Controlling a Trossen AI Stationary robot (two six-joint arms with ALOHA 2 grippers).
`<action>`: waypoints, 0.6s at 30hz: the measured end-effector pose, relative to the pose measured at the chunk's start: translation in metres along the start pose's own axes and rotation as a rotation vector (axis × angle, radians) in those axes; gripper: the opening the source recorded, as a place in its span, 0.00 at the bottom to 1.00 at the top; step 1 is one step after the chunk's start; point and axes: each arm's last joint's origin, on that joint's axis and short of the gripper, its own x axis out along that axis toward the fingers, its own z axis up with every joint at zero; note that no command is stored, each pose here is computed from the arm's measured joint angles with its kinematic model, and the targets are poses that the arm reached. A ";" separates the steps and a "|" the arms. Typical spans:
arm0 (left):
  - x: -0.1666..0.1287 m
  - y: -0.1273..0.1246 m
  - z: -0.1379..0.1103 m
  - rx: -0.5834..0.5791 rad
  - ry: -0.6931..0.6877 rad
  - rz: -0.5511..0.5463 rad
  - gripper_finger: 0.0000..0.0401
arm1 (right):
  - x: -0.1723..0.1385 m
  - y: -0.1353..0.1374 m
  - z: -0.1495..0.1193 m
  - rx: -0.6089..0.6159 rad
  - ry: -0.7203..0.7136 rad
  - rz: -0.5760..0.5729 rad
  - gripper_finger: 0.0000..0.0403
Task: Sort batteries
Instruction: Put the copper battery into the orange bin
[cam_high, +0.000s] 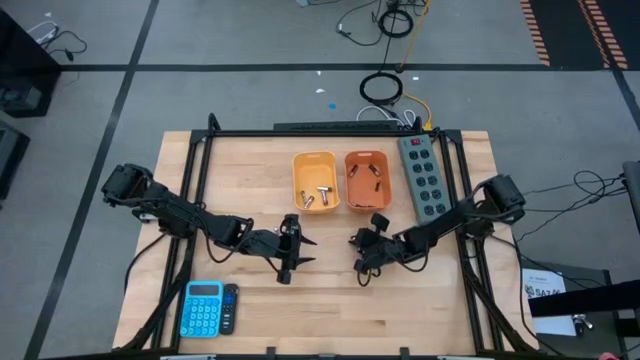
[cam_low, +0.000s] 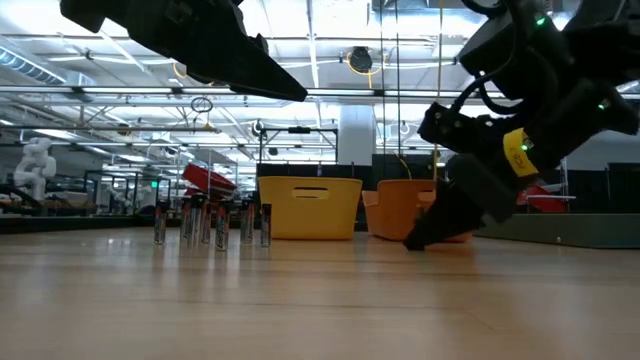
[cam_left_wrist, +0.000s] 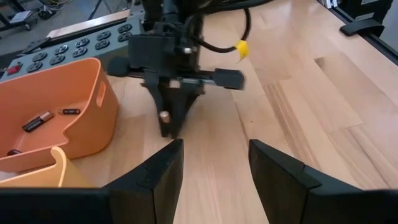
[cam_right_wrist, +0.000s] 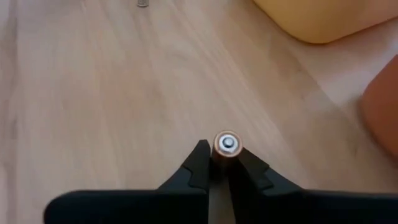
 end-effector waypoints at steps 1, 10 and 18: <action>0.000 0.000 0.000 0.000 0.000 0.000 0.48 | -0.001 -0.003 0.003 -0.012 -0.004 -0.009 0.04; 0.000 0.001 0.000 -0.007 0.000 0.001 0.48 | -0.054 -0.049 0.075 -0.016 -0.247 -0.114 0.04; 0.002 0.008 -0.003 -0.144 0.028 0.022 0.48 | -0.053 -0.114 0.080 0.161 -0.061 -0.200 0.06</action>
